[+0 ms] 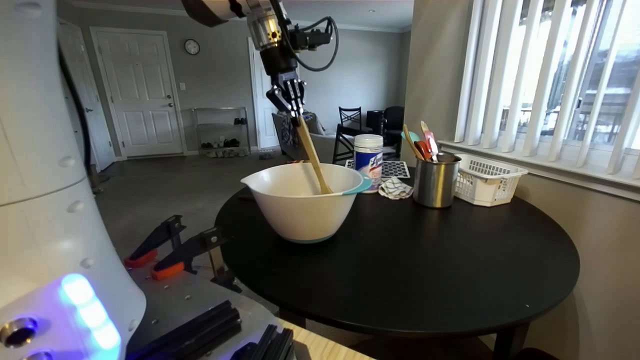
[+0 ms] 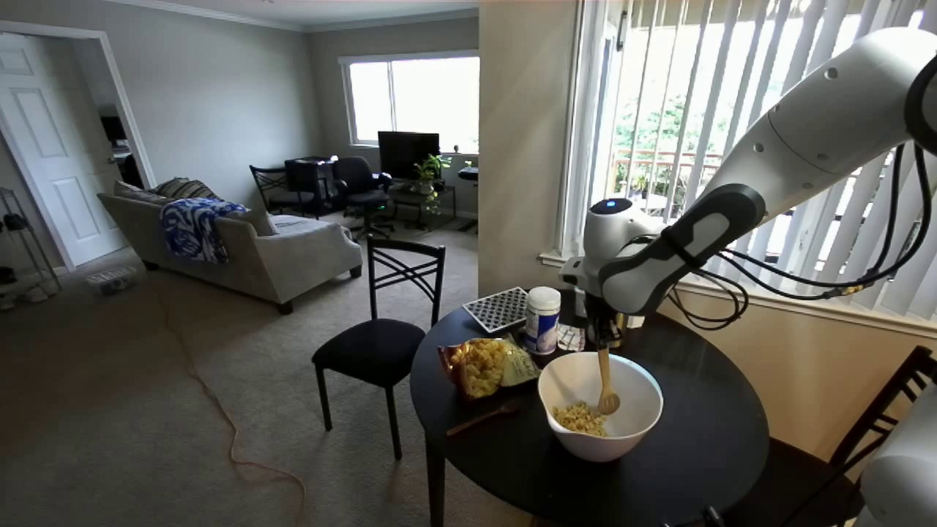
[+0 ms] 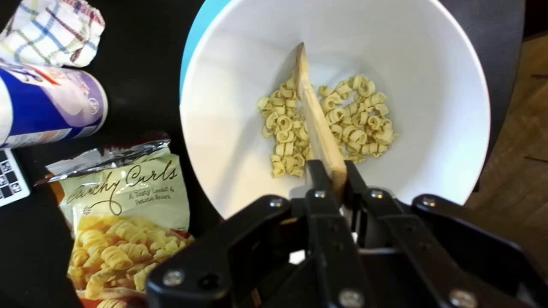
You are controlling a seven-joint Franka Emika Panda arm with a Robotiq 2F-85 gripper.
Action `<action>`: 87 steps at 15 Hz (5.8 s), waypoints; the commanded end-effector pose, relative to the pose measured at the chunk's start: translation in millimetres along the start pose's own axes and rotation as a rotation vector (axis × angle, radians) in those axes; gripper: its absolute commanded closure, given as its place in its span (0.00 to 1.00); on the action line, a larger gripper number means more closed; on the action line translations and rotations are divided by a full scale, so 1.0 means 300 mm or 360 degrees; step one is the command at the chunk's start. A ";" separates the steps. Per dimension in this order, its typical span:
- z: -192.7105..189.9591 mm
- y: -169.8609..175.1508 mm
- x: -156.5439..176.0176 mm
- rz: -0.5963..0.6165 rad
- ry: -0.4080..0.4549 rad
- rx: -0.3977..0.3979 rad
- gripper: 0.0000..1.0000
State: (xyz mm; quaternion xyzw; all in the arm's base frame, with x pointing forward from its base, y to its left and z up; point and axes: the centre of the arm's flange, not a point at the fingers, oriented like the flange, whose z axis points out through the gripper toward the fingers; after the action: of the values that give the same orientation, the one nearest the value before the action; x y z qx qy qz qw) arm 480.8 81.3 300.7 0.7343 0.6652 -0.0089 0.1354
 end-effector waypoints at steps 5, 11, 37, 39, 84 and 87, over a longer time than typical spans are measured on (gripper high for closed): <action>0.026 -0.058 -0.034 -0.0015 -0.0113 0.0192 0.94; 0.012 -0.047 0.036 -0.0172 0.0094 0.0227 0.94; 0.004 0.086 0.067 0.0178 0.0083 -0.0109 0.93; 0.017 0.076 0.046 0.0134 -0.0021 -0.0105 0.94; -0.084 0.094 0.117 0.0071 0.0200 -0.0170 0.94; -0.069 0.083 0.090 0.0080 0.0089 -0.0221 0.94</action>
State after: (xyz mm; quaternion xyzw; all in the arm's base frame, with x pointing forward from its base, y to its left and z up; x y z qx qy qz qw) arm 515.0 115.0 322.1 0.7378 0.6600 0.0600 0.1280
